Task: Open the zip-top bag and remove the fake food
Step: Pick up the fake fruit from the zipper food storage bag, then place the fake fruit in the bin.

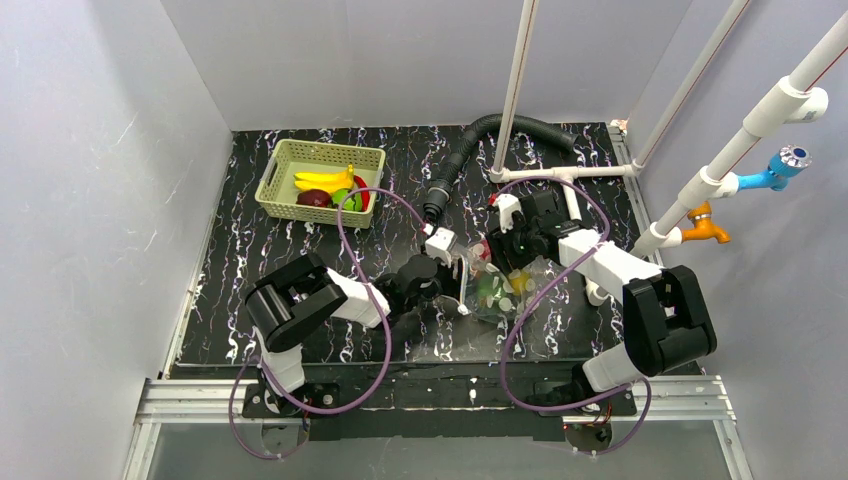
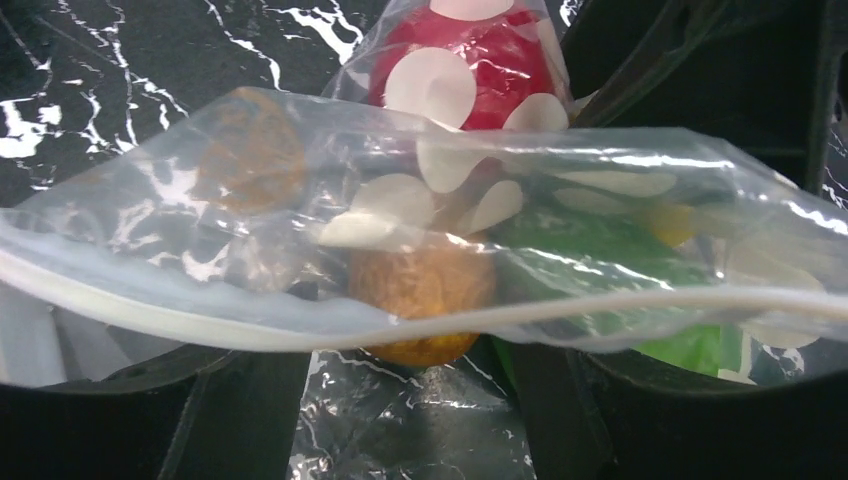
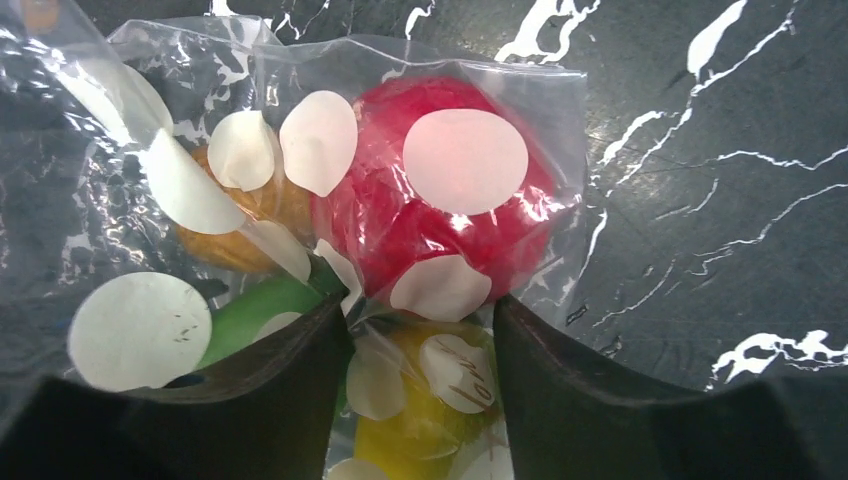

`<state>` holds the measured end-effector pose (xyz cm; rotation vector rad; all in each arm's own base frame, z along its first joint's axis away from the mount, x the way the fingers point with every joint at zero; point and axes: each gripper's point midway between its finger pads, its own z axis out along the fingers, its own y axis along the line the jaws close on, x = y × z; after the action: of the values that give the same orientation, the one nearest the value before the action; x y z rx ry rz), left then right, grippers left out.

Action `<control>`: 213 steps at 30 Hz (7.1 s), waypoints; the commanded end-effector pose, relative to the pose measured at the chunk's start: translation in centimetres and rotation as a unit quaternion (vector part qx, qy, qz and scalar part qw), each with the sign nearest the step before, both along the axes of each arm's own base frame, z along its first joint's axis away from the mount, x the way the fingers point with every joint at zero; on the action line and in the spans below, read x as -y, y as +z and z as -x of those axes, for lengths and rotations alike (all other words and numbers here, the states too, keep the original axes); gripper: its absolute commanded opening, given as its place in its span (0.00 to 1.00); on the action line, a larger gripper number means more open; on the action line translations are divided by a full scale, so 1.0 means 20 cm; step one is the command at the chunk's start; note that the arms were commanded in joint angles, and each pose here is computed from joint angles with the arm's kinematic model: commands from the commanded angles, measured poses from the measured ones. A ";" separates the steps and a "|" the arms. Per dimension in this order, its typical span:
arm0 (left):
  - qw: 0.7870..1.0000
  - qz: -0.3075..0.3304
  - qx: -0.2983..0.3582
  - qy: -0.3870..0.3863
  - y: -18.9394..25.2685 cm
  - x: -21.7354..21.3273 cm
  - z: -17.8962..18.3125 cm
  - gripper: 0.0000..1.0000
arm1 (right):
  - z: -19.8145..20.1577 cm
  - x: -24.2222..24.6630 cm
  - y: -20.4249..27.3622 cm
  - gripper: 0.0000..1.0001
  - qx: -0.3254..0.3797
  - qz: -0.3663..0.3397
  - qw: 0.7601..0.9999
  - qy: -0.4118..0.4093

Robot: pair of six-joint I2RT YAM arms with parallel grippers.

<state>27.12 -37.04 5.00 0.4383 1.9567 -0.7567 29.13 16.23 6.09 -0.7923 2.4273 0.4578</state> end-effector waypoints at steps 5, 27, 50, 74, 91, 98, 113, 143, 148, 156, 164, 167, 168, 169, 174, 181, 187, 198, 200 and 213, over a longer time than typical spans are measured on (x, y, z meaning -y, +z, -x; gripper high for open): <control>1.000 -0.008 0.006 -0.009 0.02 0.06 -0.04 0.54 | 0.02 -0.04 0.01 0.48 -0.016 0.008 0.999 0.031; 0.991 -0.114 -0.064 -0.004 -0.22 0.05 -0.05 0.55 | 0.11 -0.11 -0.04 0.42 -0.051 0.007 0.996 0.076; 0.994 0.034 -0.102 -0.001 0.23 -0.13 0.11 0.00 | 0.06 -0.05 0.01 0.44 -0.015 0.027 0.997 0.070; 0.959 0.164 -0.233 -0.016 0.32 -0.22 0.18 0.00 | 0.04 -0.01 0.17 0.68 0.032 -0.003 0.996 0.078; 0.980 0.085 -0.179 0.028 0.35 -0.45 0.17 0.00 | 0.06 0.11 0.35 0.81 0.078 -0.029 0.992 0.098; 0.984 0.058 -0.154 0.064 0.38 -0.57 0.14 0.00 | 0.07 0.14 0.41 0.83 0.097 -0.042 0.990 0.094; 0.986 0.045 -0.113 0.115 0.52 -0.76 -0.02 0.00 | 0.08 0.14 0.42 0.85 0.100 -0.049 0.989 0.100; 0.898 -0.089 -0.177 0.392 0.50 -1.31 -0.64 0.00 | 0.10 0.13 0.42 0.86 0.098 -0.053 0.988 0.105; 0.885 -0.114 -0.165 0.420 0.53 -1.39 -0.78 0.00 | 0.10 0.13 0.41 0.86 0.095 -0.053 0.988 0.106; 0.857 -0.156 -0.167 0.462 0.50 -1.54 -0.95 0.00 | 0.10 0.13 0.42 0.86 0.096 -0.053 0.988 0.106; 0.834 -0.169 -0.183 0.493 0.45 -1.64 -1.04 0.03 | 0.11 0.13 0.41 0.86 0.095 -0.054 0.988 0.109; 0.830 -0.175 -0.189 0.496 0.43 -1.66 -1.06 0.23 | 0.11 0.13 0.42 0.86 0.096 -0.054 0.988 0.110; 0.829 -0.175 -0.190 0.496 0.42 -1.67 -1.06 0.30 | 0.11 0.13 0.42 0.86 0.096 -0.054 0.988 0.110; 0.829 -0.176 -0.190 0.496 0.42 -1.67 -1.07 0.37 | 0.11 0.13 0.41 0.86 0.096 -0.054 0.988 0.110; 0.832 -0.175 -0.192 0.490 0.42 -1.67 -1.07 0.69 | 0.11 0.13 0.41 0.86 0.096 -0.054 0.988 0.110; 0.839 -0.168 -0.188 0.482 0.46 -1.66 -1.06 0.94 | 0.11 0.13 0.41 0.86 0.097 -0.053 0.988 0.110; 0.884 -0.109 -0.185 0.414 0.56 -1.56 -1.00 0.98 | 0.13 0.12 0.43 0.86 0.100 -0.060 0.986 0.117; 0.974 0.082 -0.152 0.146 0.77 -1.16 -0.55 0.98 | 0.17 0.09 0.47 0.87 0.110 -0.083 0.980 0.141; 0.974 0.105 -0.163 0.120 0.77 -1.12 -0.45 0.98 | 0.18 0.08 0.48 0.88 0.111 -0.086 0.979 0.147; 0.959 0.202 -0.201 -0.002 0.68 -0.84 0.10 0.98 | 0.26 0.03 0.50 0.90 0.107 -0.114 0.970 0.188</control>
<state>27.23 -18.31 16.45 -0.0503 2.1899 -1.1732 24.80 15.09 15.52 -1.1033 2.0319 0.6904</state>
